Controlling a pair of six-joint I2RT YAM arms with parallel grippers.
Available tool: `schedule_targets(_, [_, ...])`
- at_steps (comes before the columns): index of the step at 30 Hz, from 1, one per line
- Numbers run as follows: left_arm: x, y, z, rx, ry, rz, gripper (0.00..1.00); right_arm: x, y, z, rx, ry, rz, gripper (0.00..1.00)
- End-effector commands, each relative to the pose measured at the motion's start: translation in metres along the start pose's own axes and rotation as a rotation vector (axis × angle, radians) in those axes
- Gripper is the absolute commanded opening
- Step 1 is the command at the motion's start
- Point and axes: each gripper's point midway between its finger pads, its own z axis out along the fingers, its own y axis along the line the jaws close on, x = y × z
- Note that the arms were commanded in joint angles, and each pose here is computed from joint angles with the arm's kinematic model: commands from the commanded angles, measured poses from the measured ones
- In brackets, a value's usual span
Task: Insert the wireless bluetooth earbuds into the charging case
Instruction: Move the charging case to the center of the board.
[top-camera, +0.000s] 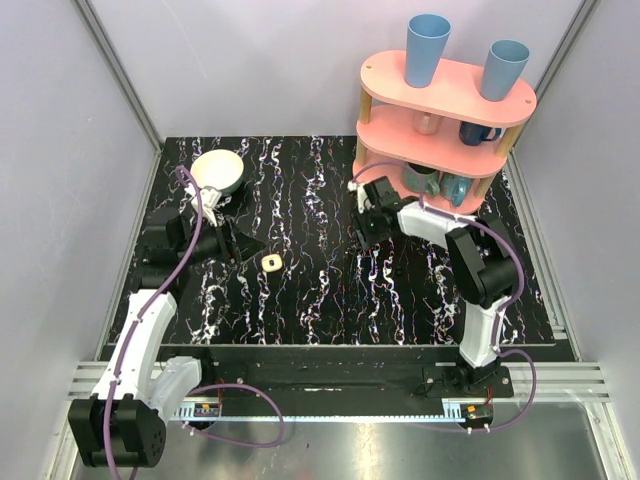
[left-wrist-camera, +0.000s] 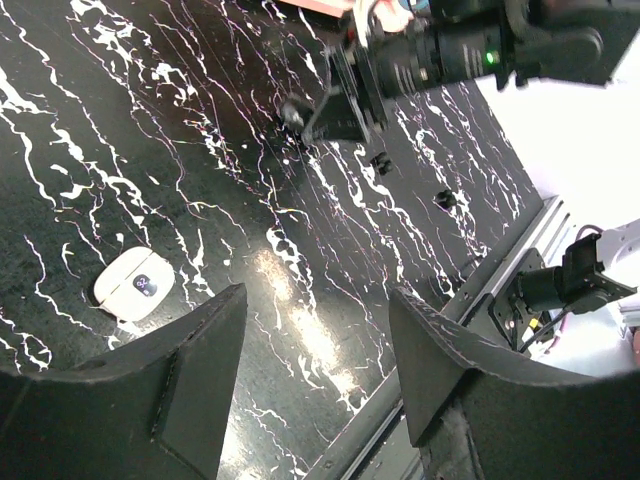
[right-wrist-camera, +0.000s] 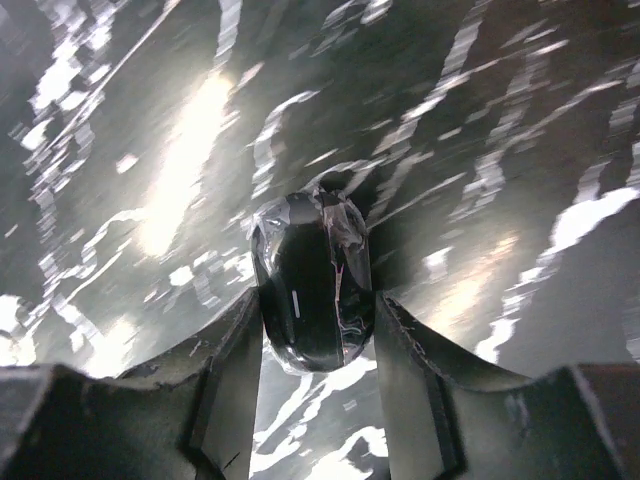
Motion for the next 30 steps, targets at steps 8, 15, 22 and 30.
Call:
schedule_targets(8, [-0.013,0.010,-0.004,-0.031,-0.052,-0.008,0.64,0.033,0.101,-0.040,-0.158,-0.017,-0.155,0.40])
schedule_targets(15, [-0.019,0.021,-0.005,-0.078,-0.080,-0.061,0.69,0.056,0.110,-0.051,-0.190,0.015,-0.175,0.41])
schedule_targets(22, [-0.021,0.023,-0.007,-0.072,-0.079,-0.091,0.99,0.066,0.125,-0.051,-0.197,0.049,-0.226,0.43])
schedule_targets(30, [-0.015,0.023,-0.008,-0.078,-0.070,-0.101,0.99,0.069,0.119,-0.050,-0.123,0.067,-0.297,0.55])
